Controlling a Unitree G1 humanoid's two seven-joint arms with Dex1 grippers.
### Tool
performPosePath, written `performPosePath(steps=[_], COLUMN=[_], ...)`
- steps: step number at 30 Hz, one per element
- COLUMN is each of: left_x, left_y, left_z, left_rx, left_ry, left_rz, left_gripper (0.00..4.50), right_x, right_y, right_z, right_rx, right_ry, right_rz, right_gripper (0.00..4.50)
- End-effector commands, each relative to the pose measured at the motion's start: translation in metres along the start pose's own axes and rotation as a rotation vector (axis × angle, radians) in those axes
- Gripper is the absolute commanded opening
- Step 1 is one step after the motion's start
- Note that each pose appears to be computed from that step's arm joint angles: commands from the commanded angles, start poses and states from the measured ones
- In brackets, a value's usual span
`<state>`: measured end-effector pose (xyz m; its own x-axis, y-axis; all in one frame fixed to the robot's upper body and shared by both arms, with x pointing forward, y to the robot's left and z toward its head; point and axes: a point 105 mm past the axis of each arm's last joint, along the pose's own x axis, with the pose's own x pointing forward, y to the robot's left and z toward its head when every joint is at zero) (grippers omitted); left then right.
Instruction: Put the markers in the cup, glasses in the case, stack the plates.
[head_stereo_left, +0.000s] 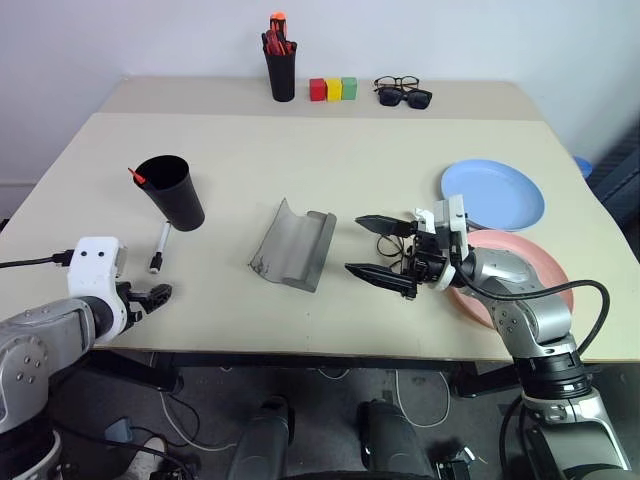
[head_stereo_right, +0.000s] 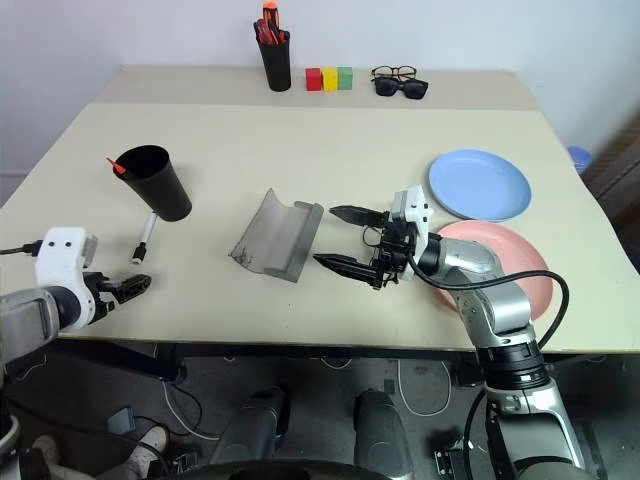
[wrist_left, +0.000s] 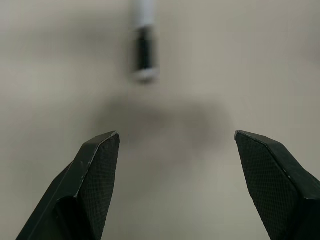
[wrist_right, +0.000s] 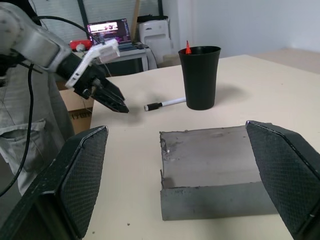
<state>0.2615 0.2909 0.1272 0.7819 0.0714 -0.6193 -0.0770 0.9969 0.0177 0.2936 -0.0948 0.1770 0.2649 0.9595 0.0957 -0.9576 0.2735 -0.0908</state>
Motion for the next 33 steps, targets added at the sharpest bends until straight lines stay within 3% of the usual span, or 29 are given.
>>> performPosePath(steps=[1, 6, 12, 22, 25, 30, 33], left_x=[-0.003, 0.005, 0.028, 0.072, 0.074, 0.071, 0.064], left_y=[0.020, 0.037, 0.031, 0.013, 0.014, 0.006, 0.001], left_z=[0.014, 0.032, 0.048, 0.040, 0.035, 0.030, 0.032], left_rx=[-0.035, -0.065, -0.101, -0.144, -0.157, -0.174, -0.138], left_ry=[-0.027, -0.018, -0.006, 0.081, 0.103, 0.107, 0.082], left_rz=[0.089, 0.187, 0.186, 0.095, 0.111, 0.069, 0.047], left_gripper=[3.75, 3.75, 3.75, 3.75, 2.89, 0.53, 0.53], right_x=[-0.002, -0.003, -0.004, -0.012, -0.016, -0.017, -0.013], right_y=[-0.002, -0.003, -0.002, -0.001, -0.001, -0.002, -0.003], right_z=[0.007, 0.008, 0.008, 0.008, 0.006, 0.002, 0.003], right_rx=[-0.037, -0.045, -0.045, -0.064, -0.062, -0.059, -0.066], right_ry=[-0.020, -0.021, -0.029, -0.017, -0.013, -0.010, -0.010], right_rz=[-0.006, -0.023, -0.038, -0.061, -0.067, -0.069, -0.063], right_gripper=[4.50, 4.50, 4.50, 4.50, 4.50, 4.50, 4.50])
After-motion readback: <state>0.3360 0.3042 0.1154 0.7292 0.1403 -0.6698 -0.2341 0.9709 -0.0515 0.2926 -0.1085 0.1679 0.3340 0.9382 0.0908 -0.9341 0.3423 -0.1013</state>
